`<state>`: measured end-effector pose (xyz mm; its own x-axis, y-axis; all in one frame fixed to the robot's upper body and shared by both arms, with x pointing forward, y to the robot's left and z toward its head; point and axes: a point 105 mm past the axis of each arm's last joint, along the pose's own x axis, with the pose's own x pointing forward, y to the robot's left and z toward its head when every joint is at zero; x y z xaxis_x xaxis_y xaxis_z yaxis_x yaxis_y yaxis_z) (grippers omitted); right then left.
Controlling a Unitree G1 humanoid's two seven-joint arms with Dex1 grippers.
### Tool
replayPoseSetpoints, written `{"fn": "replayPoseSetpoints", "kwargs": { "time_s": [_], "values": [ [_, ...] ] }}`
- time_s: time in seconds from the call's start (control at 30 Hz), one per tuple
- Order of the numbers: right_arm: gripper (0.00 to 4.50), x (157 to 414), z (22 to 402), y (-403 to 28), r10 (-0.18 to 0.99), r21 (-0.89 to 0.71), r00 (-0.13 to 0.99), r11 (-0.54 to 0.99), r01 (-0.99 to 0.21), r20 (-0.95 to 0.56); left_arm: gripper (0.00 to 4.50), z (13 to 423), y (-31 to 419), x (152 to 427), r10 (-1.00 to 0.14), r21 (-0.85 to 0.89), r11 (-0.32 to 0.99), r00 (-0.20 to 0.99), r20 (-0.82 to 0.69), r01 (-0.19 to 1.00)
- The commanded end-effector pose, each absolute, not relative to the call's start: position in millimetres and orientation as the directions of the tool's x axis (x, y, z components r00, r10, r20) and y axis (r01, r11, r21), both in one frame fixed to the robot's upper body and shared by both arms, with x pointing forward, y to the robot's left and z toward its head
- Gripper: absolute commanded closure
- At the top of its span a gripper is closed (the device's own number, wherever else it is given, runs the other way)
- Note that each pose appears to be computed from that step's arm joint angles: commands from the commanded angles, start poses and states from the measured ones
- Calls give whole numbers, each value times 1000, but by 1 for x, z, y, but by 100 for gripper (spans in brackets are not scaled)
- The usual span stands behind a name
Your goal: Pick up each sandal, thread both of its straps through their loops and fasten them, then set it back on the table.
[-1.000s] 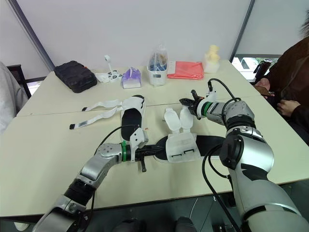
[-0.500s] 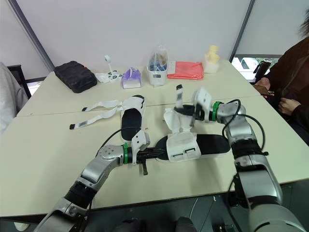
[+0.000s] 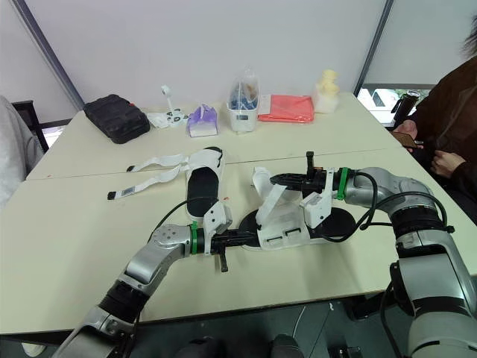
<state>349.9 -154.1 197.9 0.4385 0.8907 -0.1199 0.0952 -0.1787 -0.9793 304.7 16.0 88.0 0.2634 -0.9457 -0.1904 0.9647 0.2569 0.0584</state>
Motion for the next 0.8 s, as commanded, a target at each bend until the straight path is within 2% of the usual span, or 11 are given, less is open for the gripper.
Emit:
{"fn": "replayPoseSetpoints", "kwargs": {
  "time_s": [0.03, 0.13, 0.33, 0.47, 0.53, 0.6, 0.7, 0.8],
  "values": [
    [444, 350, 214, -167, 889, -979, 457, -121, 167, -32, 450, 90, 10, 301, -955, 57, 228, 234, -183, 972],
    [444, 343, 211, -173, 904, -969, 427, -131, 210, -30, 450, 90, 8, 300, -956, 55, 223, 230, -181, 973],
    [444, 320, 208, -165, 965, -933, 254, -151, 325, -68, 450, 89, 5, 299, -959, 50, 214, 219, -181, 976],
    [444, 320, 200, -166, 972, -925, 217, -159, 345, -86, 450, 89, 3, 300, -960, 47, 213, 218, -179, 976],
    [391, 324, 194, -164, 974, -920, 204, -169, 354, -101, 450, 91, 1, 300, -962, 33, 216, 219, -163, 976],
    [316, 327, 191, -162, 975, -918, 195, -171, 357, -105, 450, 92, -1, 299, -964, 24, 215, 216, -154, 976],
    [162, 333, 192, -164, 972, -904, 211, -179, 388, -102, 450, 92, -2, 297, -966, 15, 207, 207, -154, 978],
    [13, 345, 198, -177, 947, -891, 308, -214, 400, -89, 450, 91, -3, 297, -967, 12, 203, 202, -154, 979]
  ]
}}
